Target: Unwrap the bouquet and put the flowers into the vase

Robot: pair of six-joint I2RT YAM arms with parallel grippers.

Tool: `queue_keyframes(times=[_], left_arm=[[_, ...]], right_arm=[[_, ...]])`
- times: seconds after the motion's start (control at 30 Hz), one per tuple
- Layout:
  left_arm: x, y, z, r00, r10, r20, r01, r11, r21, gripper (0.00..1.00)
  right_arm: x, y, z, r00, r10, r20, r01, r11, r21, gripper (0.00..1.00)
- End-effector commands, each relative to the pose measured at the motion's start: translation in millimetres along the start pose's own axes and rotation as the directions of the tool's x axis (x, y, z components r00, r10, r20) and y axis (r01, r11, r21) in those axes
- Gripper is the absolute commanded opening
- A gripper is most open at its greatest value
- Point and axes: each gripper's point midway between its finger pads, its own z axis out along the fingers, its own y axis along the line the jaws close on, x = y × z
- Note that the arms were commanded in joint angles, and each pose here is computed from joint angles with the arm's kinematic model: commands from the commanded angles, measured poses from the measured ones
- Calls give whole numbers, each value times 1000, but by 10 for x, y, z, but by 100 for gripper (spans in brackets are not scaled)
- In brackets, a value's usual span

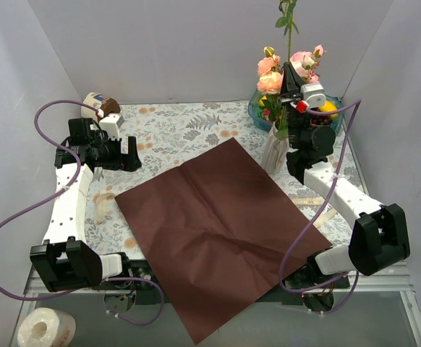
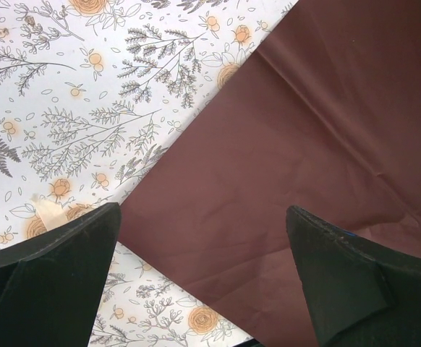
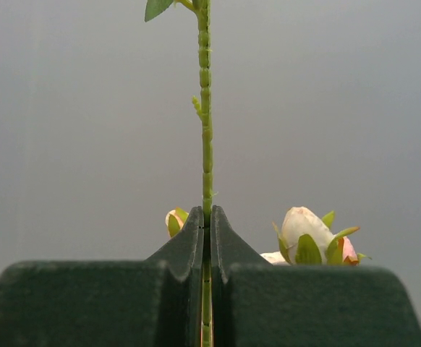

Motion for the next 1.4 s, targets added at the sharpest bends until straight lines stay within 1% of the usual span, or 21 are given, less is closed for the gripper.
queue_keyframes(times=[0.0, 0.27, 0.3, 0.53, 0.77, 0.83, 0.87, 0.9, 0.93, 0.97, 1.0, 1.07, 1.17, 1.23, 1.33, 1.37], left_arm=[[-69, -1, -99, 998, 43, 35, -43, 999, -15, 98], [-57, -11, -104, 999, 43, 34, -42, 999, -10, 98], [-56, -12, -103, 998, 46, 35, -45, 999, -11, 98], [-70, -27, -132, 997, 54, 47, -53, 999, -10, 98], [-112, -54, -173, 996, 60, 62, -60, 998, -5, 98], [-121, -56, -182, 996, 62, 63, -62, 998, -5, 98], [-118, -63, -182, 996, 60, 63, -60, 998, -2, 98], [-121, -58, -192, 996, 62, 65, -62, 998, -5, 98], [-125, -68, -199, 996, 66, 68, -65, 998, -3, 98], [-126, -69, -202, 996, 66, 68, -66, 998, -3, 98], [-129, -69, -211, 995, 68, 71, -68, 998, -5, 98], [-141, -71, -229, 994, 74, 76, -73, 997, -9, 98], [-155, -78, -244, 994, 75, 81, -74, 997, -8, 98], [-147, -79, -242, 994, 73, 80, -72, 997, -6, 98], [-144, -88, -243, 994, 74, 81, -74, 997, -3, 98], [-147, -88, -242, 994, 73, 82, -73, 997, -4, 98]], right_arm=[[-362, -102, 116, 991, 22, 129, -27, 999, 32, 1], [-128, -76, -44, 997, 27, 73, -29, 999, 30, 1], [-18, -66, -120, 999, 24, 44, -25, 999, 30, 1], [295, -59, -425, 998, 18, -62, -16, 1000, 26, 1], [351, -125, -619, 994, 31, -104, -25, 998, 56, 1], [436, -107, -647, 989, 34, -142, -27, 998, 51, 2], [456, -123, -657, 987, 35, -154, -26, 998, 61, 6], [491, -122, -678, 985, 38, -168, -28, 998, 63, 17], [524, -127, -695, 982, 37, -183, -25, 997, 66, 25], [532, -141, -723, 981, 38, -190, -24, 997, 72, 40], [531, -148, -737, 980, 39, -194, -24, 997, 75, 47], [547, -143, -758, 978, 36, -208, -22, 997, 69, 57], [547, -166, -764, 975, 27, -219, -10, 997, 75, 66], [486, -184, -763, 977, 31, -210, -15, 997, 77, 67], [407, -178, -740, 977, 37, -209, -24, 998, 64, 71], [319, -192, -727, 979, 51, -199, -39, 997, 66, 73]])
